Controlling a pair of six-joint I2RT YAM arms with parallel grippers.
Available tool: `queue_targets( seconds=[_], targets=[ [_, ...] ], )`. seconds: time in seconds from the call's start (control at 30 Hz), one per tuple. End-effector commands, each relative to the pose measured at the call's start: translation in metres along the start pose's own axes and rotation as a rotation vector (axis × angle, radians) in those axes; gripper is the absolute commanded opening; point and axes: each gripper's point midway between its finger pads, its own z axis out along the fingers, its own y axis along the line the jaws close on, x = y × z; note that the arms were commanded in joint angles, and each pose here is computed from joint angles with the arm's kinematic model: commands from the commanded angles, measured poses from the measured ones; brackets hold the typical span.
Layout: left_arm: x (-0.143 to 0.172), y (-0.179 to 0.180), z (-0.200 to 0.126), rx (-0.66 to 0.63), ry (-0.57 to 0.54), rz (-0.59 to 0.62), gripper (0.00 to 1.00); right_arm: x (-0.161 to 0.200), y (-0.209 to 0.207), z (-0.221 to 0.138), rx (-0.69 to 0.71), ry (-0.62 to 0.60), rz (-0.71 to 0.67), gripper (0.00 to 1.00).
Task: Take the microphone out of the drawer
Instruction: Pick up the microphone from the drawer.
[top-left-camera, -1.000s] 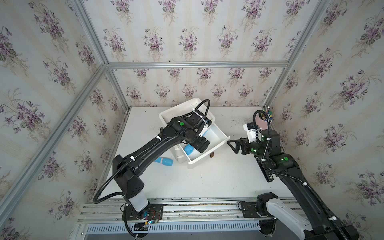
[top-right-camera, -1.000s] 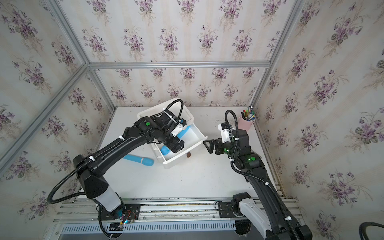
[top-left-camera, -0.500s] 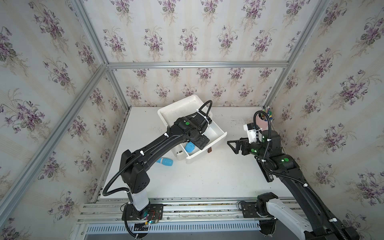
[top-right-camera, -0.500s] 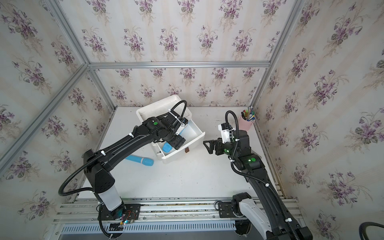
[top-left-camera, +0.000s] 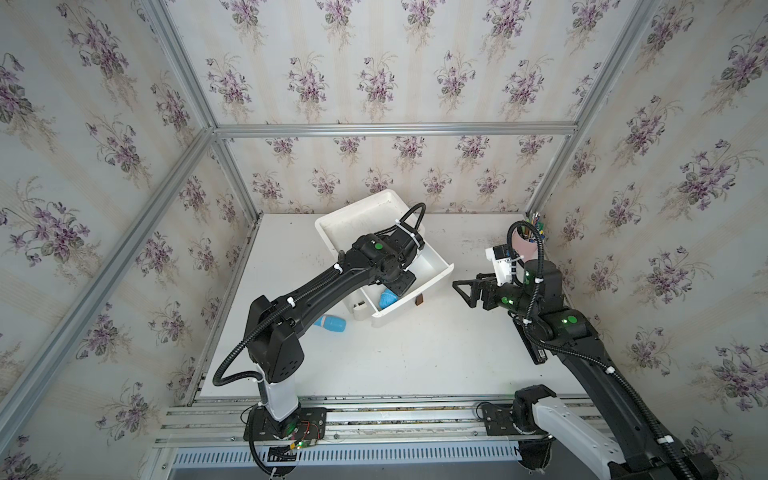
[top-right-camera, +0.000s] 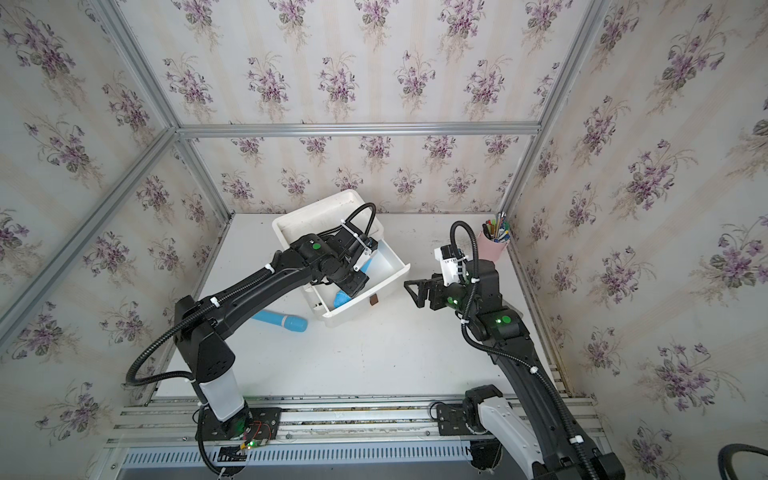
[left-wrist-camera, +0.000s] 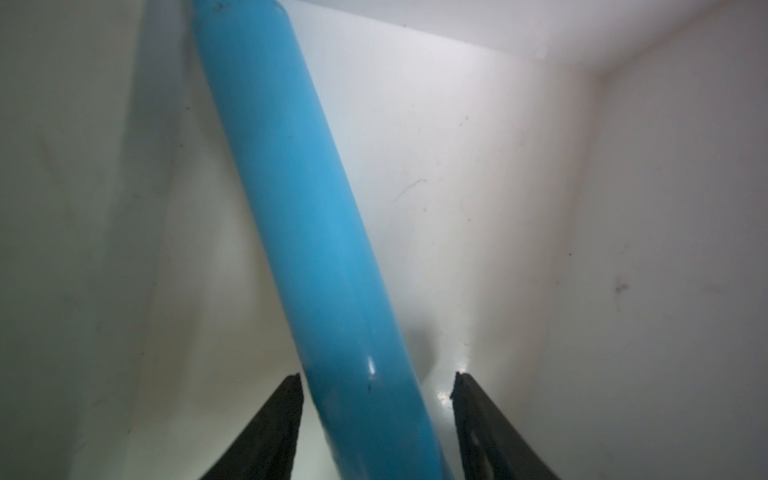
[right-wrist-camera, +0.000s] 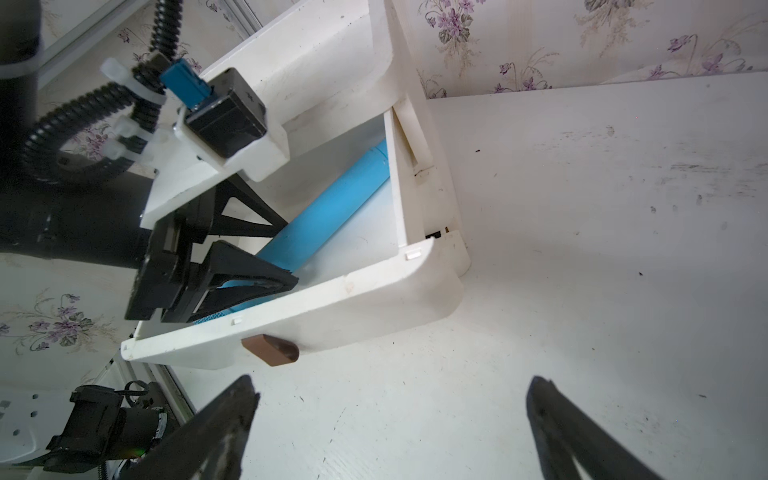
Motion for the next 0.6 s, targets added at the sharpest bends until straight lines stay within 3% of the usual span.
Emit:
queue_targets(
  seconds=[0.0, 0.37, 0.57],
  targets=[
    [-0.003, 0.003, 0.0, -0.01, -0.005, 0.005, 0.56, -0.009, 0.01, -0.003, -0.043, -0.032, -0.048, 1.0],
    [-0.01, 0.007, -0.007, -0.027, -0.035, 0.015, 0.42, -0.011, 0.013, -0.003, -0.058, -0.043, -0.057, 1.0],
    [-0.019, 0.008, -0.026, -0.026, -0.086, 0.035, 0.2, -0.012, 0.013, -0.002, -0.064, -0.047, -0.055, 1.0]
  ],
)
